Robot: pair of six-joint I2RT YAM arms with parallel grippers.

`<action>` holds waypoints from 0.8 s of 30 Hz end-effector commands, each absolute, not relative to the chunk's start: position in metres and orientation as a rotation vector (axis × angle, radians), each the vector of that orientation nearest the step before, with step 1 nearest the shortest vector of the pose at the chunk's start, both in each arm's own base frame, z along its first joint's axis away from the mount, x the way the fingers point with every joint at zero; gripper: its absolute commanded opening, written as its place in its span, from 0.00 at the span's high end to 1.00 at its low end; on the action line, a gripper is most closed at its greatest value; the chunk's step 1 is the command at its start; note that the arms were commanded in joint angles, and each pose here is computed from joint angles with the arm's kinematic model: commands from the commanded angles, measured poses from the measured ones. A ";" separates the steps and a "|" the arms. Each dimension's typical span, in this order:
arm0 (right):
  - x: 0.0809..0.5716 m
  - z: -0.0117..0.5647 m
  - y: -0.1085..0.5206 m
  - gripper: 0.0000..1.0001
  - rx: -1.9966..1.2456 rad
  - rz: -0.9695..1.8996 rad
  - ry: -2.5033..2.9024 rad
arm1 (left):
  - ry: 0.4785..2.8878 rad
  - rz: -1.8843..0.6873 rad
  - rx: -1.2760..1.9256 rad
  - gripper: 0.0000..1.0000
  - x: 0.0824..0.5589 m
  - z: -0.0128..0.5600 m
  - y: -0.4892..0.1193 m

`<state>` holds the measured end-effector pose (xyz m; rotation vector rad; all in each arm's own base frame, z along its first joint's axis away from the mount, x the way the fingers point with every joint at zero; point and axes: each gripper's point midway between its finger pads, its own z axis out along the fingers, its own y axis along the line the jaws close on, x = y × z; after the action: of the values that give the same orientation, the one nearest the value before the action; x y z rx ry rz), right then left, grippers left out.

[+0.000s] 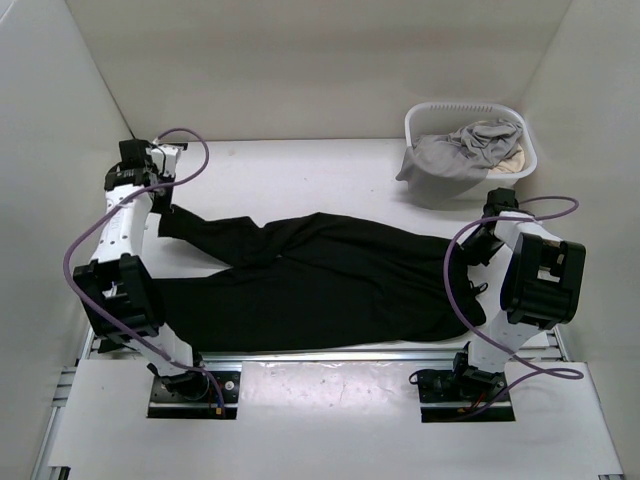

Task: Fold and stack the trousers
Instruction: Flatten the trousers out

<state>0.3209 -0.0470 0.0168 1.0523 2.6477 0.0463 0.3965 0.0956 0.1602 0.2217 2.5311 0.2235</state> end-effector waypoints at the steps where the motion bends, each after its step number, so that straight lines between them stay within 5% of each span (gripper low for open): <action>1: 0.332 0.030 -0.057 1.00 1.011 -0.004 2.628 | 2.536 0.299 0.115 0.86 0.395 0.142 0.112; 13: 0.351 0.060 -0.072 0.98 0.942 -0.047 2.595 | 2.490 0.439 -0.064 0.86 0.433 0.146 0.193; 14: 0.356 0.055 -0.067 0.87 0.904 0.021 2.621 | 2.514 0.369 -0.023 0.86 0.434 0.137 0.183; 15: 0.363 0.055 -0.060 0.58 0.871 0.093 2.634 | 2.538 0.328 -0.012 0.83 0.434 0.127 0.179; 16: 0.362 0.052 -0.056 0.46 0.878 0.116 2.667 | 2.547 0.324 0.018 0.81 0.436 0.123 0.174; 19: 0.360 0.042 -0.059 0.29 0.885 0.088 2.717 | 2.628 0.332 0.021 0.73 0.429 0.097 0.173; 24: 0.372 0.056 -0.062 0.26 0.924 0.125 2.595 | 2.607 0.325 -0.027 0.58 0.430 0.105 0.190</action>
<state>0.3594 -0.0604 0.0359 0.9289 2.6838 0.0790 0.4213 0.1784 0.0762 0.0004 2.6795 0.3249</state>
